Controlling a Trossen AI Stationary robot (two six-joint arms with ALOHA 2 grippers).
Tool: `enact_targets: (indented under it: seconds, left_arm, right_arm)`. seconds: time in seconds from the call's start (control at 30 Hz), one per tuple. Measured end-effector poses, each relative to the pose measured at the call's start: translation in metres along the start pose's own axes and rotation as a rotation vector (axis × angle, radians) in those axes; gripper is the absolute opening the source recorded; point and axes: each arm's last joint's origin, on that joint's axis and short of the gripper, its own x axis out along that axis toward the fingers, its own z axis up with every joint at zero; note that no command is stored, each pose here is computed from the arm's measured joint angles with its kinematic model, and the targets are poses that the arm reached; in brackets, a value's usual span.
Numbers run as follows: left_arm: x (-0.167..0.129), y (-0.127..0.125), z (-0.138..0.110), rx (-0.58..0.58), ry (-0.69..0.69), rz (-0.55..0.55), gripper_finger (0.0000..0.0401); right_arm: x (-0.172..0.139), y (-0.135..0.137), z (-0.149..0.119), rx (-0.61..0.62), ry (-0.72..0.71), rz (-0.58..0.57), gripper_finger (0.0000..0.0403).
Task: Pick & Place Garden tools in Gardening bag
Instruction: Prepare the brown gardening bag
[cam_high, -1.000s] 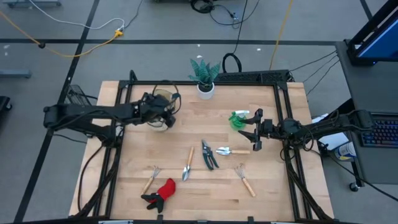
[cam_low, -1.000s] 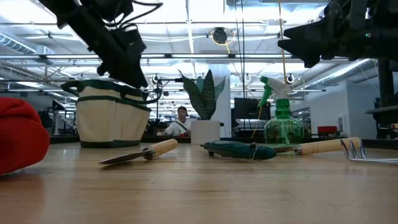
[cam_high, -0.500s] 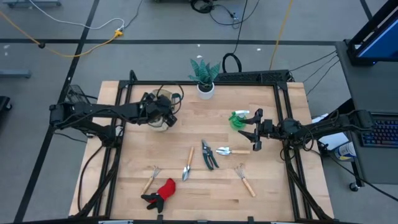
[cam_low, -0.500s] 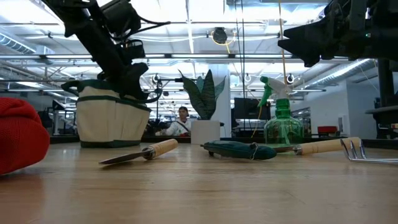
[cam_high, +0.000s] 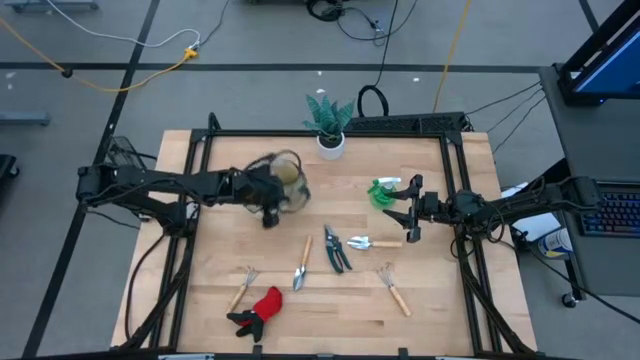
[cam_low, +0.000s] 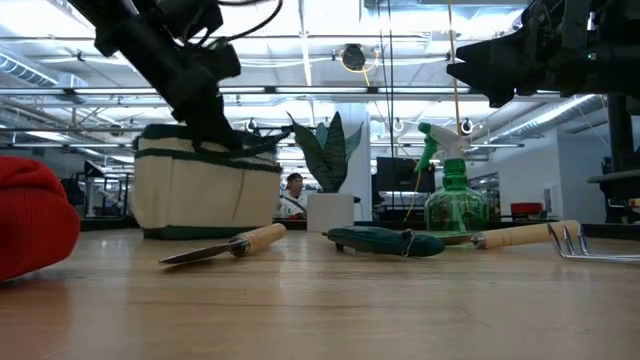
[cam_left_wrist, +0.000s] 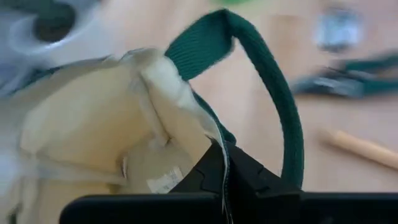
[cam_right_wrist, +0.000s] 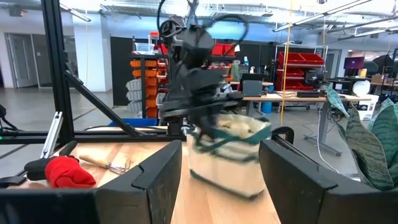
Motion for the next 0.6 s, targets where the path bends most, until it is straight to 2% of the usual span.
enact_targets:
  seconds: [0.13, 0.23, 0.47, 0.6]
  left_arm:
    - [-0.003, -0.018, 0.003, 0.204, -0.044, -0.132, 0.0004]
    - [-0.004, -0.025, 0.005, 0.264, -0.066, -0.152, 0.0009]
    - [-0.004, -0.027, 0.004, 0.261, -0.049, -0.095, 0.0030]
    - [-0.003, -0.026, 0.003, 0.237, -0.043, -0.086, 0.0046]
  right_arm:
    - [0.000, 0.000, 0.000, 0.000, 0.001, 0.000, 0.0206]
    - [0.000, 0.000, 0.000, 0.009, 0.004, 0.000, 0.0206]
    - [0.000, 0.000, -0.003, 0.020, 0.026, -0.005, 0.0206]
    - [0.000, -0.002, -0.007, 0.020, 0.070, -0.093, 0.0206]
